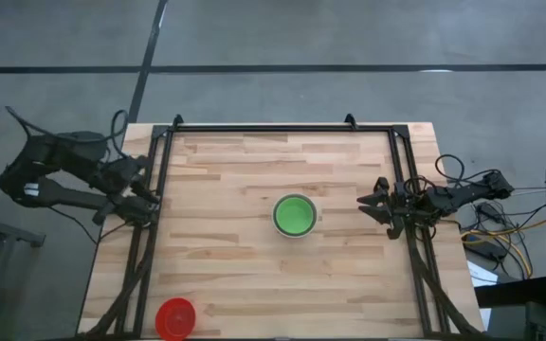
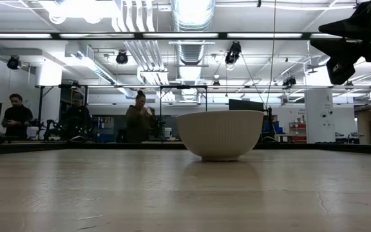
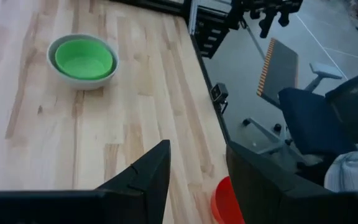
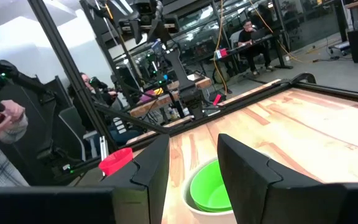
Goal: Nest bowls inside each other
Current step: Stack the red bowl on top of the green bowl
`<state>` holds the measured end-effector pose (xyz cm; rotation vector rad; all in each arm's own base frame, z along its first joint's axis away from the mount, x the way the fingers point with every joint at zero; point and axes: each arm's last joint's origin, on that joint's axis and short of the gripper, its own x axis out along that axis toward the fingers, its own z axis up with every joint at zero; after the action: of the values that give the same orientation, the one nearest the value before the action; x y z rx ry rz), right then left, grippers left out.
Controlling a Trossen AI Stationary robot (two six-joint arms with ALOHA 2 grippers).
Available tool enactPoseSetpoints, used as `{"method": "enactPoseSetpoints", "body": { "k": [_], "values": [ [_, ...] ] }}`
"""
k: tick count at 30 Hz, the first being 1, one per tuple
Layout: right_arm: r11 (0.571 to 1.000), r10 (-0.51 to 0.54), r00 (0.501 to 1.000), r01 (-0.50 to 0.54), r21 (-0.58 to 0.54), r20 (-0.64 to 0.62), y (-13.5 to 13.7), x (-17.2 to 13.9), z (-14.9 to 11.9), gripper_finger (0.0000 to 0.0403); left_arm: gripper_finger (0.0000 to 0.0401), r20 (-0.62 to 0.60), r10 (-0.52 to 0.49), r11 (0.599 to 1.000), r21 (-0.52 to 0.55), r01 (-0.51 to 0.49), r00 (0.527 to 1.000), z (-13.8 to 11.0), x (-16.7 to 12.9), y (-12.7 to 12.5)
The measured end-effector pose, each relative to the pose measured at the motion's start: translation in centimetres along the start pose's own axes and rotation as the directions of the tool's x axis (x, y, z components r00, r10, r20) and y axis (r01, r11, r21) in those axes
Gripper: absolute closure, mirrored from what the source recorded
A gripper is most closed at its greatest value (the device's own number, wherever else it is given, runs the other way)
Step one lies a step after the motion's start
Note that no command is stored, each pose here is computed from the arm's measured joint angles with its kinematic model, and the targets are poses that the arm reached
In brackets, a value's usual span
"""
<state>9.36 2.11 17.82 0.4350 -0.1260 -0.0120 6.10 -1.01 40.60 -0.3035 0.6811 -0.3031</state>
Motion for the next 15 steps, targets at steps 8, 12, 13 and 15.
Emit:
{"method": "enactPoseSetpoints", "body": {
  "k": [8,12,13,15],
  "values": [
    [1.0,0.0,1.0,0.0,0.0,0.0,0.0,0.0,0.0,0.0271,0.024,0.0,-0.038,0.998,0.046,0.038,0.999,1.8,2.0,0.1],
    [1.0,0.0,1.0,0.0,0.0,0.0,0.0,0.0,0.0,0.0271,0.024,-0.009,-0.05,0.997,0.061,0.051,0.999,2.4,3.0,0.0],
    [1.0,0.0,1.0,0.0,0.0,0.0,0.0,0.0,0.0,0.0271,0.024,-0.014,-0.053,0.997,0.06,0.053,0.999,2.6,3.3,-0.1],
    [1.0,0.0,1.0,0.0,0.0,0.0,0.0,0.0,0.0,0.0271,0.024,-0.016,-0.054,0.997,0.063,0.055,0.998,2.9,3.8,-0.3]
  ]
}}
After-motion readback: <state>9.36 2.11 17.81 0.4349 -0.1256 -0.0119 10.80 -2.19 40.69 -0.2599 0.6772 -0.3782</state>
